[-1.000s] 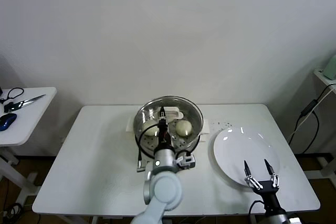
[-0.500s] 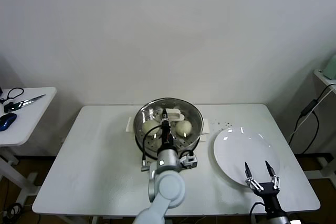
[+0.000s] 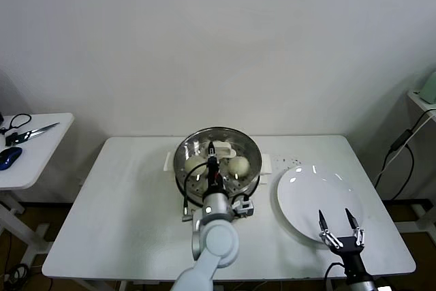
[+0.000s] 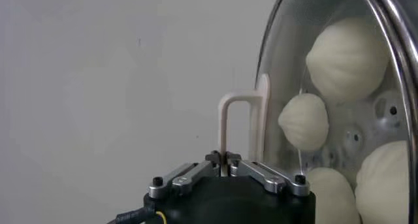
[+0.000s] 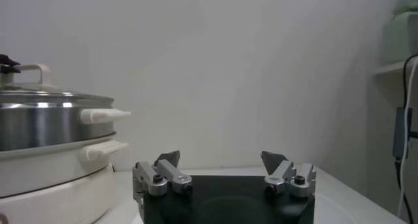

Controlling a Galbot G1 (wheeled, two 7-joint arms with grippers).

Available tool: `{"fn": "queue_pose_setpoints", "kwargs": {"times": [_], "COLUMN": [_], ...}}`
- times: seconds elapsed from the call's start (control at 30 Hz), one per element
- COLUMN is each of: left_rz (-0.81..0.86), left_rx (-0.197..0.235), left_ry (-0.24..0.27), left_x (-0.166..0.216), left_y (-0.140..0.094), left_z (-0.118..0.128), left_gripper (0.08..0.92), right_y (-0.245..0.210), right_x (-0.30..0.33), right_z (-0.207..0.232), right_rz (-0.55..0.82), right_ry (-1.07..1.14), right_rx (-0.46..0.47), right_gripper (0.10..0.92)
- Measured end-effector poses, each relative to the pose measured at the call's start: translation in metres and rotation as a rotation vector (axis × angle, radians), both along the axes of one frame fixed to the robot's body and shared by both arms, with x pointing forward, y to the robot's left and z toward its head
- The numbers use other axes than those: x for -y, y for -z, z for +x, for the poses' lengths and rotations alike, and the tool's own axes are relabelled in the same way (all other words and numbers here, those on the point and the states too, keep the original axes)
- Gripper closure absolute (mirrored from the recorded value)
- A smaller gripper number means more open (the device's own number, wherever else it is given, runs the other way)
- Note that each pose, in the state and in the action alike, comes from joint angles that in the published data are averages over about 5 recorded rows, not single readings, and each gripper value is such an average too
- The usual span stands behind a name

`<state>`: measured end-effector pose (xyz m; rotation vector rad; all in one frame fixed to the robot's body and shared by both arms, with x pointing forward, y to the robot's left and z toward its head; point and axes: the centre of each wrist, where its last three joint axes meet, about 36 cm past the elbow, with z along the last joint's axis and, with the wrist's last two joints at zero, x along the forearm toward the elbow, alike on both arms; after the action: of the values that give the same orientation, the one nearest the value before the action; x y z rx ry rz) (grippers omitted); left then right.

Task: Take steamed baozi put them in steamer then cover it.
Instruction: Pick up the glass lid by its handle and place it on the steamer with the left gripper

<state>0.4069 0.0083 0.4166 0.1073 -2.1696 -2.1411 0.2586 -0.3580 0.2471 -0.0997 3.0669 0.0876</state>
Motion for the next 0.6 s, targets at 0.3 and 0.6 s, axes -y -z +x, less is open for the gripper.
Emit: {"fn": "queue_pose_setpoints", "kwargs": {"times": [0.3, 0.6], "left_rz": [0.012, -0.006], "left_rx": [0.000, -0.007], "left_ry": [-0.003, 0.009], "left_x": [-0.0010, 0.0020], "left_y": [0.0038, 0.0026], "left_z": [-0.0001, -0.0022], "left_gripper": [0.857, 0.854], "right_y": [-0.0009, -0.0037], "right_x": [0.0006, -0.0001], "right_z": [0.0003, 0.0016], "right_rz": [-0.002, -0.003], "right_ry": [-0.005, -0.012], "right_rx": [0.001, 0.006], "right_gripper": [0.200, 0.200]}}
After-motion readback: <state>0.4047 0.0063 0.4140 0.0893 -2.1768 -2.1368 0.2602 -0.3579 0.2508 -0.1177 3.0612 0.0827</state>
